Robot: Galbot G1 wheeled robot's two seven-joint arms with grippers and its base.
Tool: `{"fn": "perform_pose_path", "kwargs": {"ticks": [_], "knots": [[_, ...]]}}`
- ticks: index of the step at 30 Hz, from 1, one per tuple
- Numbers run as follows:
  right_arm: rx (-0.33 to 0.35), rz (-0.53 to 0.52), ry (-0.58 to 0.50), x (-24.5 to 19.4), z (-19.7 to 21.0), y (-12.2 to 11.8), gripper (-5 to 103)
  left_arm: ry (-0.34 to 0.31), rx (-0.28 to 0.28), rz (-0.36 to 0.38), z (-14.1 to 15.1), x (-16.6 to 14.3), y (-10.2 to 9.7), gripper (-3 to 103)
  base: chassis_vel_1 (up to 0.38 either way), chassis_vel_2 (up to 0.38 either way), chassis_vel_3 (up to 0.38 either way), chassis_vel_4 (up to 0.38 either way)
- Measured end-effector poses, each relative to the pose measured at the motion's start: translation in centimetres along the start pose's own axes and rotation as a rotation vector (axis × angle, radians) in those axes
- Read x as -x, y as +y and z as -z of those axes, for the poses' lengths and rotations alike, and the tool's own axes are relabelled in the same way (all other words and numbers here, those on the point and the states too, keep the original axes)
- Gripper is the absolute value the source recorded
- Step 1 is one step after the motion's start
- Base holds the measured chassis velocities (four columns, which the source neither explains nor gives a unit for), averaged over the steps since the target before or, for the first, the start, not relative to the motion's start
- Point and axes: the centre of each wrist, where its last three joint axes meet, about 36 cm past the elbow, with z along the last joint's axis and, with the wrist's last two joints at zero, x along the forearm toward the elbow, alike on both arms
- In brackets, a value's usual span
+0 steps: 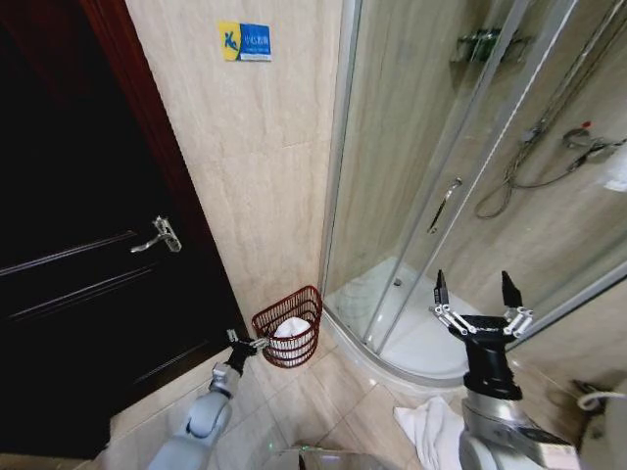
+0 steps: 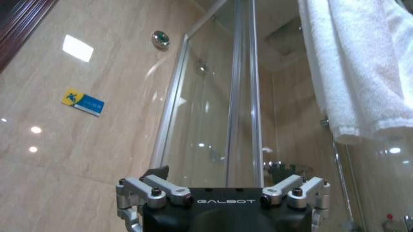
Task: Discard the used towel into the hamper.
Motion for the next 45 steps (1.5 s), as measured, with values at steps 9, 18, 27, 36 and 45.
{"fn": "perform_pose_path", "kwargs": {"ticks": [9,18,27,36,45], "knots": [[0.006,-0.014,0.028,1.3,1.2,0.0,100,-0.071,-0.091,0.121,5.6,-4.2,-2.7,100,0.0,0.0,0.0,0.0],[0.036,-0.029,0.048,2.1,1.6,-0.3,100,-0.027,-0.048,0.093,12.0,-6.1,-1.9,100,0.0,0.0,0.0,0.0],[0.064,-0.046,0.045,2.4,1.6,-0.4,100,0.021,-0.027,0.003,18.1,-7.2,-1.6,100,0.0,0.0,0.0,0.0],[0.077,-0.055,0.042,2.8,1.7,-0.3,100,0.017,-0.071,-0.014,19.2,-8.2,-2.6,100,0.0,0.0,0.0,0.0],[0.089,-0.058,0.032,3.0,2.1,-0.1,100,-0.009,-0.099,-0.023,20.8,-9.6,-3.7,100,0.0,0.0,0.0,0.0]]}}
